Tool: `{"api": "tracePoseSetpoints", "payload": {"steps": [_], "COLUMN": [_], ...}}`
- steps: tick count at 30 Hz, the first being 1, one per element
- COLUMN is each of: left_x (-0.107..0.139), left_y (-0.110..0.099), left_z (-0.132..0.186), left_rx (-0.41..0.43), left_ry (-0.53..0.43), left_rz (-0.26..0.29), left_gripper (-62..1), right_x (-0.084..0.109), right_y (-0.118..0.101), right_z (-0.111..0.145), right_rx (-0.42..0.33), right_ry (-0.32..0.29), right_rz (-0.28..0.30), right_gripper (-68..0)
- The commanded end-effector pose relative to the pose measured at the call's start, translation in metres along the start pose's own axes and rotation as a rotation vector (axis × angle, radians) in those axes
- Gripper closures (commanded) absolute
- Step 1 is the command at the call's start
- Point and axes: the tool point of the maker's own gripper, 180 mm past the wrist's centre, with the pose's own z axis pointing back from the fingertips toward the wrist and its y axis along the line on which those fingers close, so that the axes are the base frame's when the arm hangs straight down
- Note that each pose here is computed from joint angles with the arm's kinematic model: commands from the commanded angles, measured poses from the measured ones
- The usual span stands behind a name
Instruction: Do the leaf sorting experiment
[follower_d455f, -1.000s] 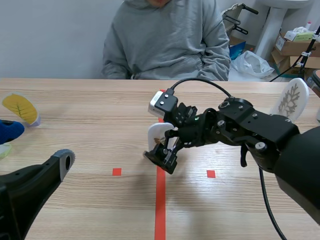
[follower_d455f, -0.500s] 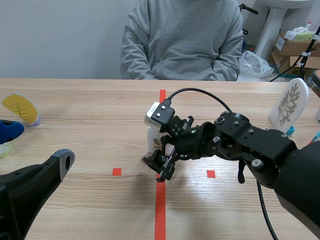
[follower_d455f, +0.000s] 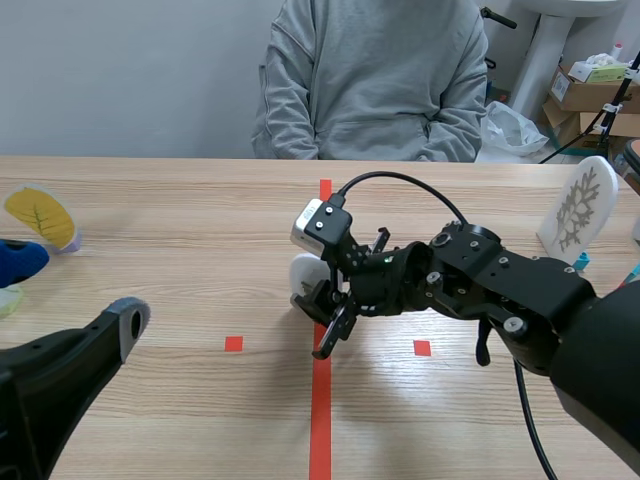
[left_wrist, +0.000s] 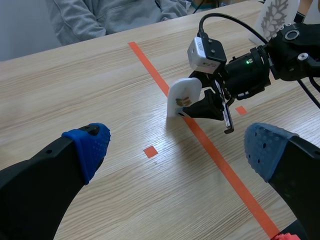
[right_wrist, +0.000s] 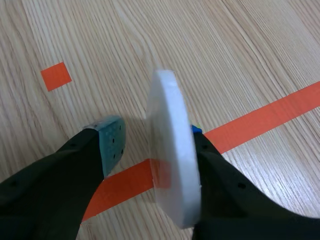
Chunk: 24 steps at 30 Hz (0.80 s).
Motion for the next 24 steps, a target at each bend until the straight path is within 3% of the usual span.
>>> {"api": "tracePoseSetpoints", "payload": {"steps": [1, 6, 12, 15, 24], "left_x": [0.005, 0.005, 0.005, 0.005, 0.005], "left_y": [0.001, 0.001, 0.001, 0.001, 0.001], "left_z": [0.000, 0.000, 0.000, 0.000, 0.000], "left_rx": [0.001, 0.001, 0.001, 0.001, 0.001], "left_ry": [-0.023, -0.023, -0.023, -0.023, -0.022], "left_rz": [0.005, 0.005, 0.005, 0.005, 0.005], "left_gripper": [-57.2, -57.2, -57.2, -57.2, -57.2], "right_x": [0.016, 0.016, 0.012, 0.009, 0.007], "right_y": [-0.010, -0.009, -0.012, -0.015, -0.027], "right_z": [0.002, 0.002, 0.005, 0.008, 0.021], "right_rx": [-0.017, -0.017, -0.022, -0.027, -0.065], "right_ry": [-0.046, -0.046, -0.036, -0.029, -0.028], "right_rz": [0.011, 0.011, 0.013, 0.012, -0.076], "right_gripper": [-15.6, -7.5, -6.3, -2.3, -1.9]}}
